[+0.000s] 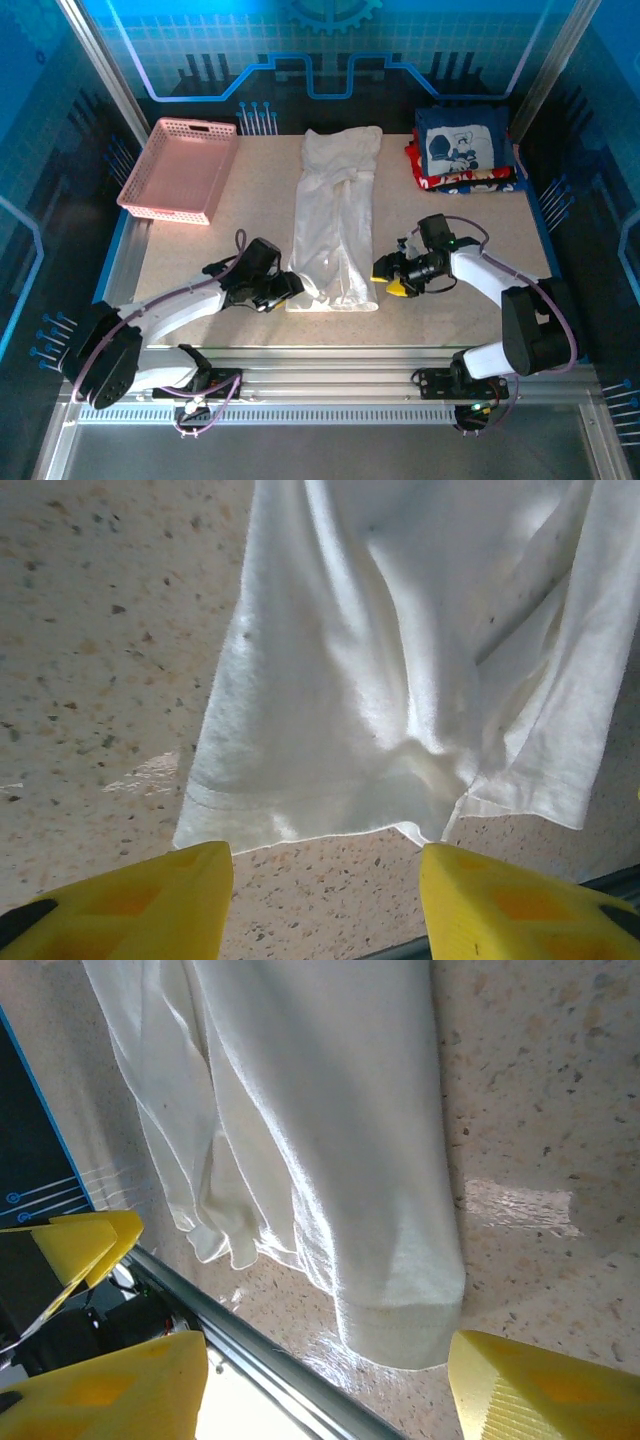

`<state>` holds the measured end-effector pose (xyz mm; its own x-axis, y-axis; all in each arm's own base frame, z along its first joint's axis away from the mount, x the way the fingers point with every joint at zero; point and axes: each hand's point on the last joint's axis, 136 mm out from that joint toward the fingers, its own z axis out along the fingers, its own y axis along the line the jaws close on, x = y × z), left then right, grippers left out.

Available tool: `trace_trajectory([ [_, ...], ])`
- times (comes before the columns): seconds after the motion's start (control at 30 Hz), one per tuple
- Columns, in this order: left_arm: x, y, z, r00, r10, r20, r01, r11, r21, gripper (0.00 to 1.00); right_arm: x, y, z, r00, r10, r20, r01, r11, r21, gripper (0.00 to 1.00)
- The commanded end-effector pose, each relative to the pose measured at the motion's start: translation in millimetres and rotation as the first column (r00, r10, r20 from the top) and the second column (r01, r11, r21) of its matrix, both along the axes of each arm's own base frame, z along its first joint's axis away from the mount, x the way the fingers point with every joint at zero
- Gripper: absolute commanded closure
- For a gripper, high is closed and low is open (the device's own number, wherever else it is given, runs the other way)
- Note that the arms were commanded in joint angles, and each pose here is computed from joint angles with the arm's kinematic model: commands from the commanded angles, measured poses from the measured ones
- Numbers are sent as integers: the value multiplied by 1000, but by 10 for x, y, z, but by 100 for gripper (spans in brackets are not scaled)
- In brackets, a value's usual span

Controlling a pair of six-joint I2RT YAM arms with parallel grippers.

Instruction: Fold and stack the t-shirts

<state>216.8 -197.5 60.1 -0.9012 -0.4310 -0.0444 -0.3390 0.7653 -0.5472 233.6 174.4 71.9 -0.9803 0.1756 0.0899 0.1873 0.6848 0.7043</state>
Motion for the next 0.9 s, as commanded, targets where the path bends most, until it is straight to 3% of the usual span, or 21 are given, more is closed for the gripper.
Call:
trace_trajectory([
  [0.0,15,90,-118,998,58,15,-59,998,13,46,-35,3,-47,1000,13,-15,-13,1000,26,36],
  [0.47,20,26,-424,997,74,-4,-74,997,-36,41,-229,97,-296,995,48,-84,-49,999,-2,38],
  [0.87,187,-232,-427,999,41,15,-39,991,-127,47,-202,321,-441,989,103,-111,-106,994,-26,40],
])
